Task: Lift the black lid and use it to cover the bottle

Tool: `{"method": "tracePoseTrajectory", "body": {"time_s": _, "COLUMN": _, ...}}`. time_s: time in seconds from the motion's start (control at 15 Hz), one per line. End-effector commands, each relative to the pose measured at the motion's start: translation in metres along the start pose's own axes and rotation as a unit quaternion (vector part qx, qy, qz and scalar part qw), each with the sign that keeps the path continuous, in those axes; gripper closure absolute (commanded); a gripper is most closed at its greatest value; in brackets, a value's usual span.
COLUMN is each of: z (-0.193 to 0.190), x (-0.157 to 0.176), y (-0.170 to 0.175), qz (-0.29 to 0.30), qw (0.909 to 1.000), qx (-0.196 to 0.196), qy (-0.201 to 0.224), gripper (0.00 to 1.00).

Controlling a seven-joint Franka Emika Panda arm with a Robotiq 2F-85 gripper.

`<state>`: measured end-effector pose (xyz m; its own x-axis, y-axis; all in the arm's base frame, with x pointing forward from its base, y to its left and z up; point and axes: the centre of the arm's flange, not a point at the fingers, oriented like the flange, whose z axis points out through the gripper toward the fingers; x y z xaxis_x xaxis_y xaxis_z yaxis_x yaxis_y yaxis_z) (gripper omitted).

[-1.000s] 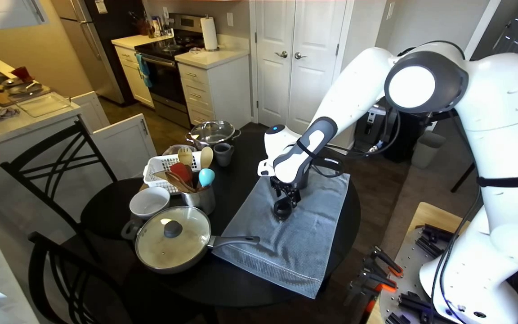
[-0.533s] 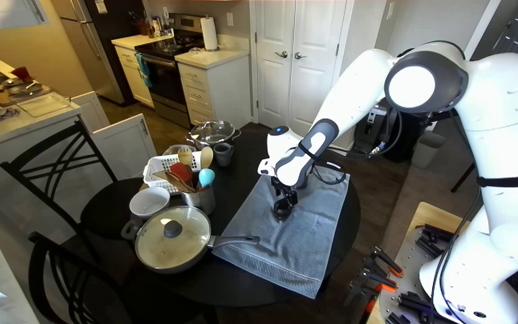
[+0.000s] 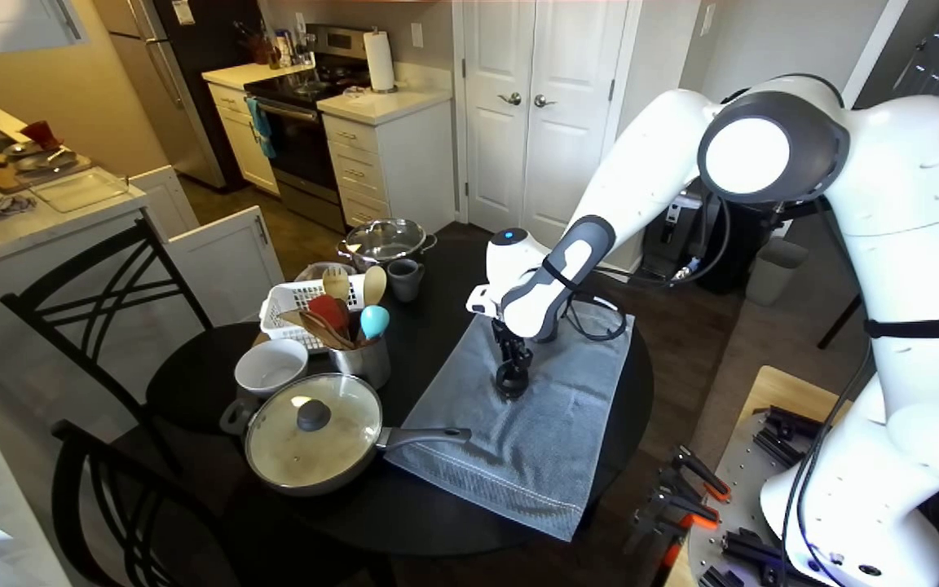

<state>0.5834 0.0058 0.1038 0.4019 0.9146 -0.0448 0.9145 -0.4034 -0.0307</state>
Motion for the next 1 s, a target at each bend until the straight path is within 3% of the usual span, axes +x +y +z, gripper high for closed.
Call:
{"method": "tracePoseTrajectory", "body": {"time_s": 0.0, "z": -0.012, "x": -0.003, "y": -0.009, "qz": 0.013, "qw": 0.9993, "qx": -0.011, "qy": 0.034, "gripper": 0.8}}
{"method": "tracePoseTrajectory", "body": {"time_s": 0.2, "z": -0.014, "x": -0.001, "y": -0.009, "qz": 0.018, "qw": 0.9988, "qx": -0.013, "qy": 0.043, "gripper": 0.96}}
{"method": "tracePoseTrajectory", "body": {"time_s": 0.6, "z": -0.023, "x": -0.007, "y": -0.005, "qz": 0.024, "qw": 0.9991, "qx": -0.02, "qy": 0.03, "gripper": 0.92}}
{"method": "tracePoseTrajectory", "body": {"time_s": 0.93, "z": -0.09, "x": -0.017, "y": 0.01, "qz": 0.038, "qw": 0.9967, "qx": -0.072, "qy": 0.002, "gripper": 0.93}}
